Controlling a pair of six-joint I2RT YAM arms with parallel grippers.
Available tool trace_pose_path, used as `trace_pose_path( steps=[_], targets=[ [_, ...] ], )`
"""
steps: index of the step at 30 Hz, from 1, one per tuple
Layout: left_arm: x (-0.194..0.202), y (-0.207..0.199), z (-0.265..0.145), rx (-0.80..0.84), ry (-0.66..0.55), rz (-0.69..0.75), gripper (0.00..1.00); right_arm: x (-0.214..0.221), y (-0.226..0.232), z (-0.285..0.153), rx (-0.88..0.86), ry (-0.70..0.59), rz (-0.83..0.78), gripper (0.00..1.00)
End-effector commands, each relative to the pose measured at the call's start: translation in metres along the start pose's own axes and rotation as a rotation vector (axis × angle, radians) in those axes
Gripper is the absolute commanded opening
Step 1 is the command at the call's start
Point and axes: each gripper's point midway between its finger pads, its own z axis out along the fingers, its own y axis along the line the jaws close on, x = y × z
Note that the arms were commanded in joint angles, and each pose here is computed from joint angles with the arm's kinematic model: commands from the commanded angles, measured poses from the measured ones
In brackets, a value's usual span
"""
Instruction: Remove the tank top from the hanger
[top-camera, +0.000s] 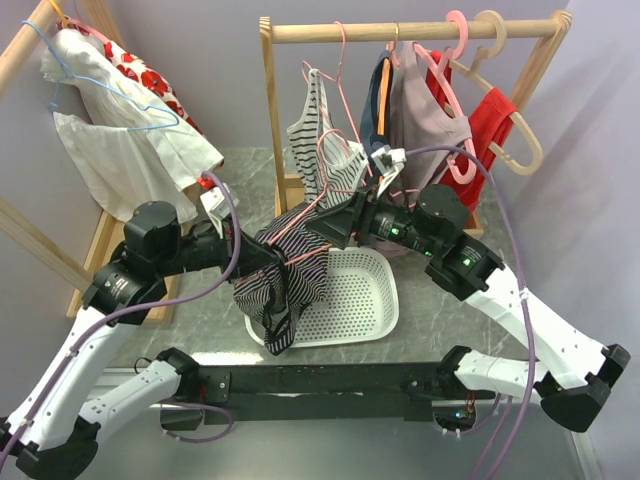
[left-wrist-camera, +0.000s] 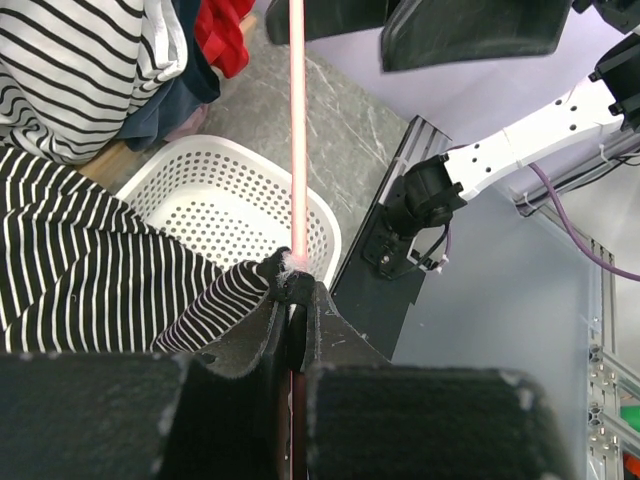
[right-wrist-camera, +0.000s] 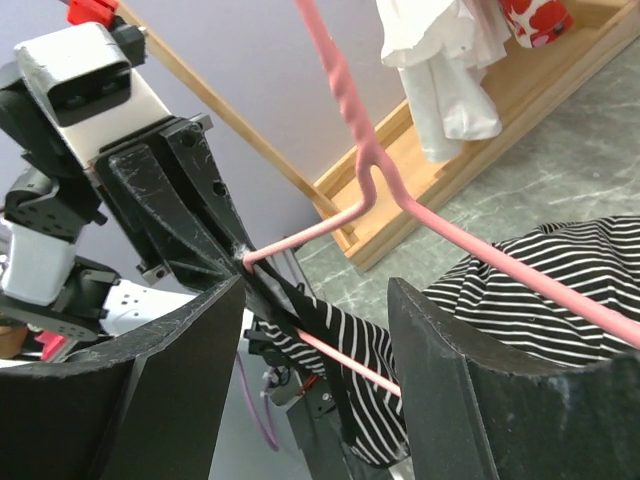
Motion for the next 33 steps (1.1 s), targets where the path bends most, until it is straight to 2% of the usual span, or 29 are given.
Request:
trace_pose_path(
  steps=[1,7,12,16,19,21,22,24,25,26,33],
  targets=[
    [-0.01,-0.007,0.004,0.052,-0.044,0.029,0.01,-0.028,0.015,0.006,-0.024,-0.092,-0.05,0.67],
    [-0.003,-0.007,0.007,0.082,-0.017,0.022,0.01,-0.033,0.012,0.006,-0.016,-0.155,-0.05,0.67],
    [0.001,-0.012,0.011,0.129,-0.012,0.01,0.01,-0.027,0.005,0.011,0.003,-0.136,-0.042,0.66],
    [0.006,-0.015,0.012,0.156,0.003,0.015,0.01,-0.022,-0.002,0.013,0.025,-0.129,-0.035,0.58],
    [0.007,-0.016,0.012,0.17,0.017,0.021,0.01,-0.023,-0.005,0.012,0.04,-0.134,-0.037,0.39],
    [0.01,-0.018,0.013,0.192,0.034,0.024,0.01,-0.021,-0.009,0.013,0.056,-0.125,-0.042,0.39],
    [0.01,-0.018,0.013,0.196,0.039,0.024,0.01,-0.021,-0.01,0.012,0.062,-0.125,-0.047,0.27],
    [0.012,-0.02,0.013,0.213,0.053,0.024,0.01,-0.021,-0.013,0.013,0.073,-0.131,-0.046,0.22],
    [0.012,-0.02,0.013,0.214,0.057,0.024,0.01,-0.021,-0.012,0.012,0.07,-0.133,-0.047,0.06],
    [0.012,-0.02,0.013,0.212,0.061,0.025,0.01,-0.021,-0.013,0.013,0.072,-0.133,-0.048,0.01],
    [0.015,-0.009,0.013,0.15,0.065,0.04,0.01,-0.02,-0.017,0.002,0.094,-0.159,-0.066,0.0]
  ],
)
